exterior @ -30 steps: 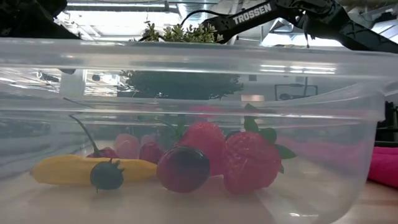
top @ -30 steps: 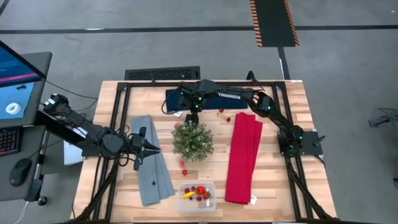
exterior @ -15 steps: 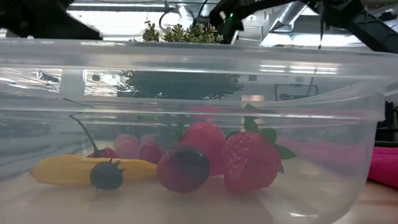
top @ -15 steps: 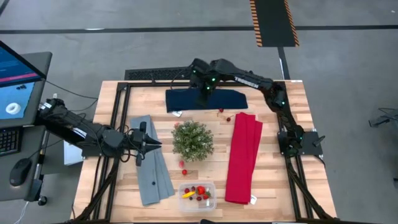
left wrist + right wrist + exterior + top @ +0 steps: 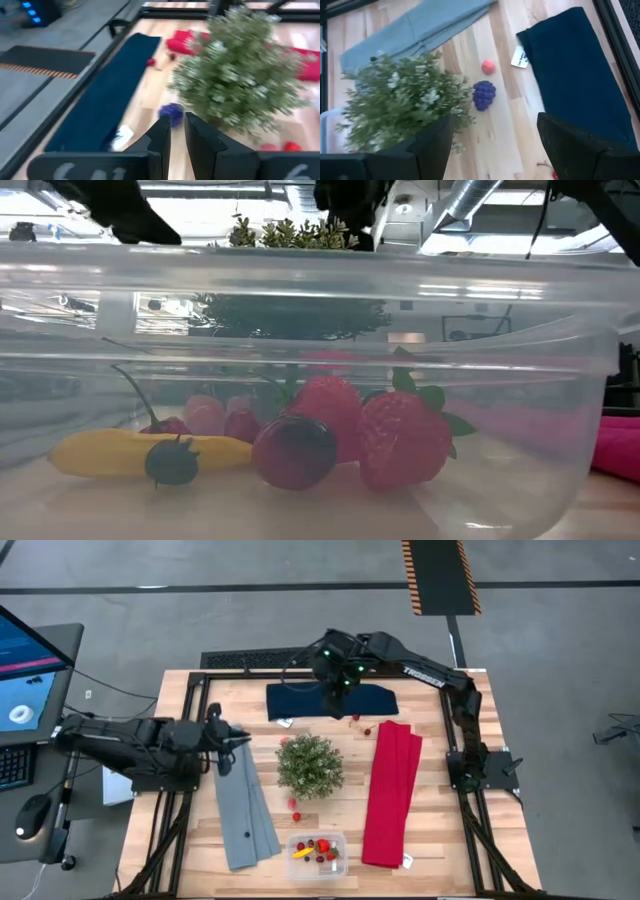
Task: Pick and placing Produce into tupperware
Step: Put the grapes into the transparent container
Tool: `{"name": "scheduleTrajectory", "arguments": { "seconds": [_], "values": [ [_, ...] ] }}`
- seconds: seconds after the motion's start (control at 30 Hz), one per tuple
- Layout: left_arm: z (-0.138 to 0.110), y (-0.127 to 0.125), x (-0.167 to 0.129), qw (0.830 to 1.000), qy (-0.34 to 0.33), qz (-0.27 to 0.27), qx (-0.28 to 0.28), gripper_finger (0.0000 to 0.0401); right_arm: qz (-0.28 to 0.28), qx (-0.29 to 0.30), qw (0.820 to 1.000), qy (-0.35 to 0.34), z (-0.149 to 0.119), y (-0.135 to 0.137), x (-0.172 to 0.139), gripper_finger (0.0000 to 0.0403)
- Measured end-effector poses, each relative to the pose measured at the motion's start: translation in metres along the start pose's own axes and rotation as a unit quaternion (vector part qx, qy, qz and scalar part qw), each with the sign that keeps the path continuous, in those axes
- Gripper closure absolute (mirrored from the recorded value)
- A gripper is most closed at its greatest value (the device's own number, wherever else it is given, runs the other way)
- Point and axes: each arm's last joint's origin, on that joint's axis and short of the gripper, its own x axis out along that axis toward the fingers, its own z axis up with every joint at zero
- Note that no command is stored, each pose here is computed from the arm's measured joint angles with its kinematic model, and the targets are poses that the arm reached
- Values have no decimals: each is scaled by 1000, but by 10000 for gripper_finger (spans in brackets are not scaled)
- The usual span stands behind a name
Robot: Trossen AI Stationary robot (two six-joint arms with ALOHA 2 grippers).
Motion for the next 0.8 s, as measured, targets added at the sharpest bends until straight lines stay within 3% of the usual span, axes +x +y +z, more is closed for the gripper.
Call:
{"name": "scheduleTrajectory", "arguments": {
  "seconds": [0.23, 0.37, 0.5, 0.6, 0.8],
  "values": [
    [21, 19, 15, 999, 34, 38, -18, 353, 19, -48, 998, -42, -2, 43, -33, 92],
    [24, 28, 34, 994, 100, 52, 5, 359, 28, -61, 995, -70, -9, 64, -61, 92],
    [16, 37, 55, 984, 168, 59, 12, 392, 13, -59, 995, -77, -17, 78, -79, 92],
    [12, 40, 69, 979, 197, 38, 33, 399, -12, -63, 995, -71, -20, 83, -81, 92],
    [-2, 45, 102, 967, 252, -16, 14, 401, -12, -70, 996, -53, -21, 94, -72, 92]
  ]
}}
